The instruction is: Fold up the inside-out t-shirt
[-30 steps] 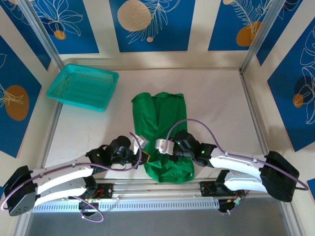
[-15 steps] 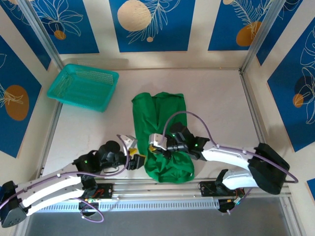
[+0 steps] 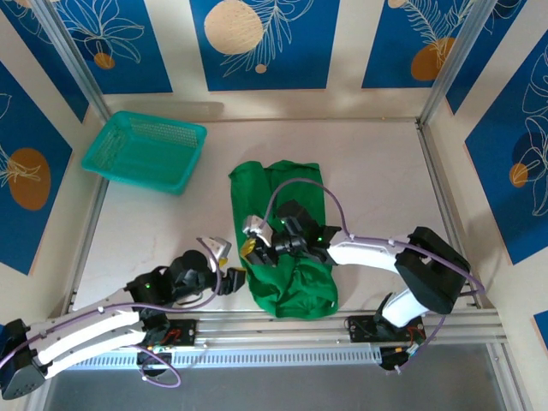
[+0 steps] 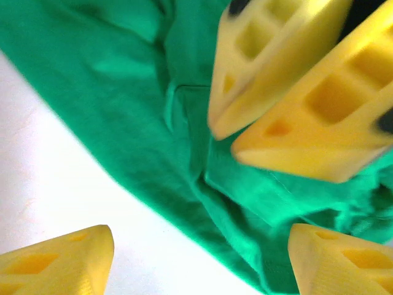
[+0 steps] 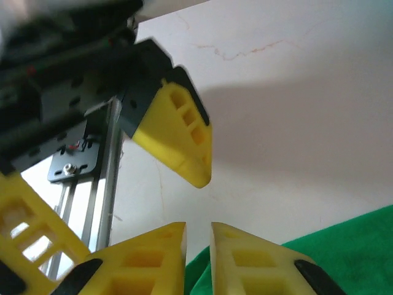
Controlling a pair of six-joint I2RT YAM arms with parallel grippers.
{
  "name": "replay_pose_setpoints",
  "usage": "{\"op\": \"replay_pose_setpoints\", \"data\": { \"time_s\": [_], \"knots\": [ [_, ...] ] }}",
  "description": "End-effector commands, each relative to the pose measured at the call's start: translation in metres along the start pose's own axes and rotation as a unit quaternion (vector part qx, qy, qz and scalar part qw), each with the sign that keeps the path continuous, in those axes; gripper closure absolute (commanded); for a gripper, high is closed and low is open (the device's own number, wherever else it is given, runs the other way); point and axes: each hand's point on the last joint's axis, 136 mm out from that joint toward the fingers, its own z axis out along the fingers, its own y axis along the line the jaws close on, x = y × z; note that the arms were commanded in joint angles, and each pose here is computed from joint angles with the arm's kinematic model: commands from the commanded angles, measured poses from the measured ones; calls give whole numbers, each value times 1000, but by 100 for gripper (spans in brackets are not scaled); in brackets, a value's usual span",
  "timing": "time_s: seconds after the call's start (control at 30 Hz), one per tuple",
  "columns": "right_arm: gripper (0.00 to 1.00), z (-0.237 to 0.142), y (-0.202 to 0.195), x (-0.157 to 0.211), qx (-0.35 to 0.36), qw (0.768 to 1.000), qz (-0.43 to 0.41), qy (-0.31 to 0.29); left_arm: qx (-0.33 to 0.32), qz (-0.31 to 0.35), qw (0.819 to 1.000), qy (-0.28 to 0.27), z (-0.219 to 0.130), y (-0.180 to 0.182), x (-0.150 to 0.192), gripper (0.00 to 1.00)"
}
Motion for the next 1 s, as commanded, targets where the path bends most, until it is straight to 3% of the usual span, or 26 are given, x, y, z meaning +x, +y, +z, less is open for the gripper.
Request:
{"op": "replay_pose_setpoints", "data": {
  "time_s": [0.0,0.13,0.33,0.43,0.5,0.57,0.63,0.73,0.87,0.97],
  "knots": [
    [75,-1,-13,-1,24,998,50,8,-59,-10,998,-7,4,24,6,27],
    [71,-20,-12,-3,61,997,45,3,-46,-24,998,-19,5,20,2,27],
    [68,-61,29,17,81,995,-2,54,-29,-67,997,-12,12,16,3,13],
    [53,-75,61,32,37,993,70,92,-16,-87,996,10,20,10,5,7],
    [52,-81,83,37,3,981,156,113,-7,-98,995,32,27,6,7,5],
    [55,-82,84,53,37,950,274,143,-10,-108,992,61,35,5,10,4],
    [58,-82,90,77,57,922,334,186,-51,-105,988,99,42,15,16,5],
    [58,-80,95,104,96,918,303,238,-68,-82,983,149,57,10,15,10],
    [57,-71,92,108,119,914,310,233,-41,-88,982,165,76,-5,9,17],
    [54,-66,80,113,150,909,314,229,-62,-84,978,179,80,0,11,28]
  ]
}}
